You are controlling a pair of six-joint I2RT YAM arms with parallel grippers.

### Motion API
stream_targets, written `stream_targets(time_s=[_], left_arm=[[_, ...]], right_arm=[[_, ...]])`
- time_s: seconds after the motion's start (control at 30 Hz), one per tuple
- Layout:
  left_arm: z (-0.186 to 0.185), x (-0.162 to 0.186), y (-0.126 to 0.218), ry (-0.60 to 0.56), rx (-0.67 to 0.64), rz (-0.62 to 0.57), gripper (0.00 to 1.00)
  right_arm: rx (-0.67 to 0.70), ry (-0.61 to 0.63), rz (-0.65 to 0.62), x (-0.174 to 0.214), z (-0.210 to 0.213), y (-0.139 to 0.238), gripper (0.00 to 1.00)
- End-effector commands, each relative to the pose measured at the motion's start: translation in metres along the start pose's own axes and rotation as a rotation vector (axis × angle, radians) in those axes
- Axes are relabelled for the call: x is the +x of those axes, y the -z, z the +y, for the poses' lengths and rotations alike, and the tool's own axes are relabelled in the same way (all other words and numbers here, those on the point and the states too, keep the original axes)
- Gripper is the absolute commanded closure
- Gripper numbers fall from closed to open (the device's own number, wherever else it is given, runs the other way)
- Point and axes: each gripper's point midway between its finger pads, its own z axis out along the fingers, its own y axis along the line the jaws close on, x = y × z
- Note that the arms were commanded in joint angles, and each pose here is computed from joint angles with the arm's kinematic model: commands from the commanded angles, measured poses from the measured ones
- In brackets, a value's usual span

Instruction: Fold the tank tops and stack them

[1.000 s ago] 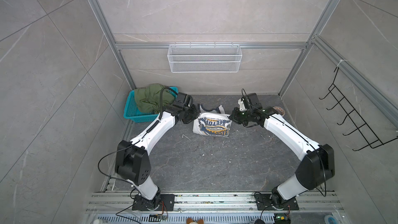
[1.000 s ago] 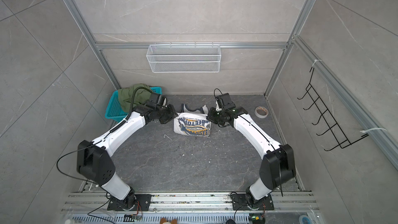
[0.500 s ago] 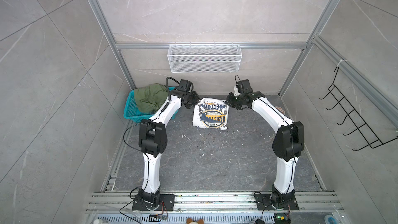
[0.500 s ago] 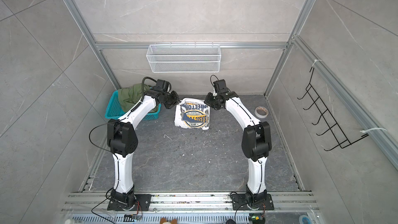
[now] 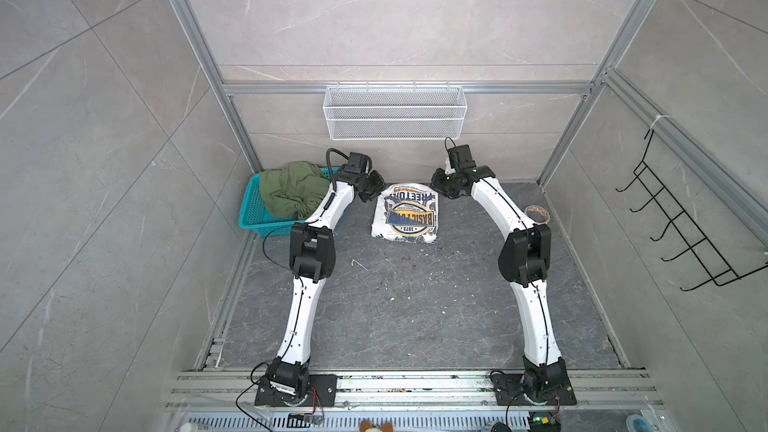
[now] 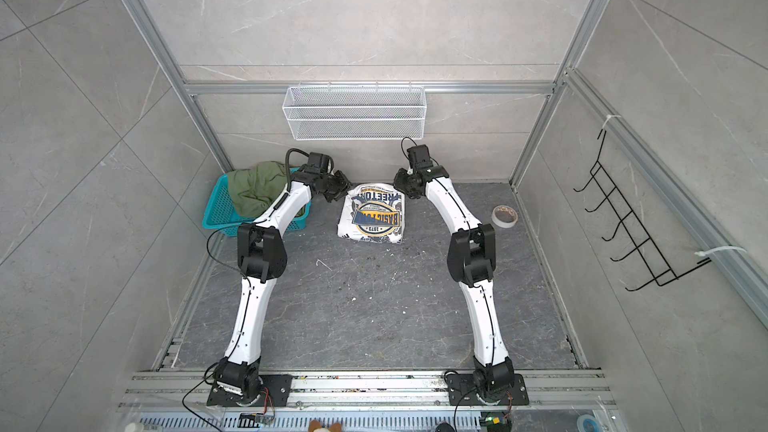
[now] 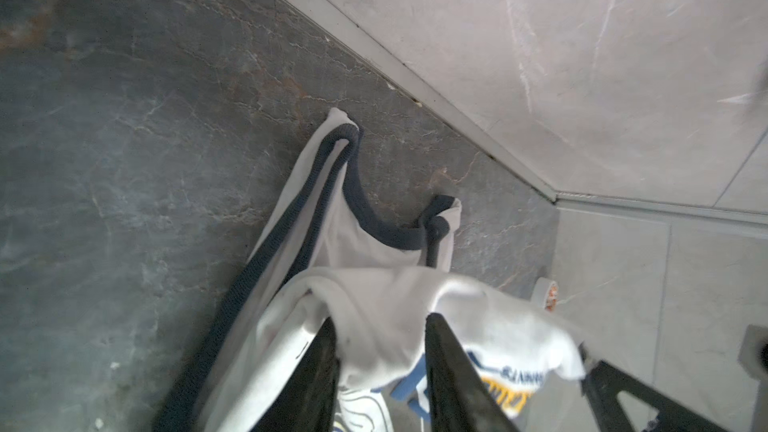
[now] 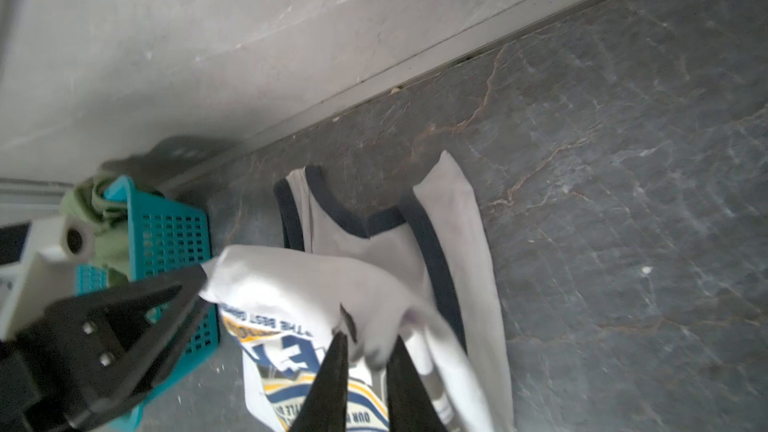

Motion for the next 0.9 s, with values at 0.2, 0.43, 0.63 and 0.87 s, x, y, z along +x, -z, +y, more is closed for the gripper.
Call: stream_targets(time_s=[0.2,0.43,0.63,0.87], left_arm=[[-0.043,-0.023,0.047,-0.171,0.088,-0.067,0.23],[-0.024,0.023,0.028,-0.224,0.071,0.026,0.27],[-0.013,0.03,-0.015,-0.218,0.087,0.054,0.32],[0.021,0.03,-0.057,-0.19,0.021,0.065,0.31]], right_arm=[[0.128,0.043,-0.001,-0.004,-0.013,0.013,0.55],[0.074,0.156,0.058,0.055,0.018,0.001,0.55],[0.092,0.148,0.136,0.099,0.009,-0.022,0.55],[0.214,0.109,0.191,0.118,-0.032,-0.046,0.55]])
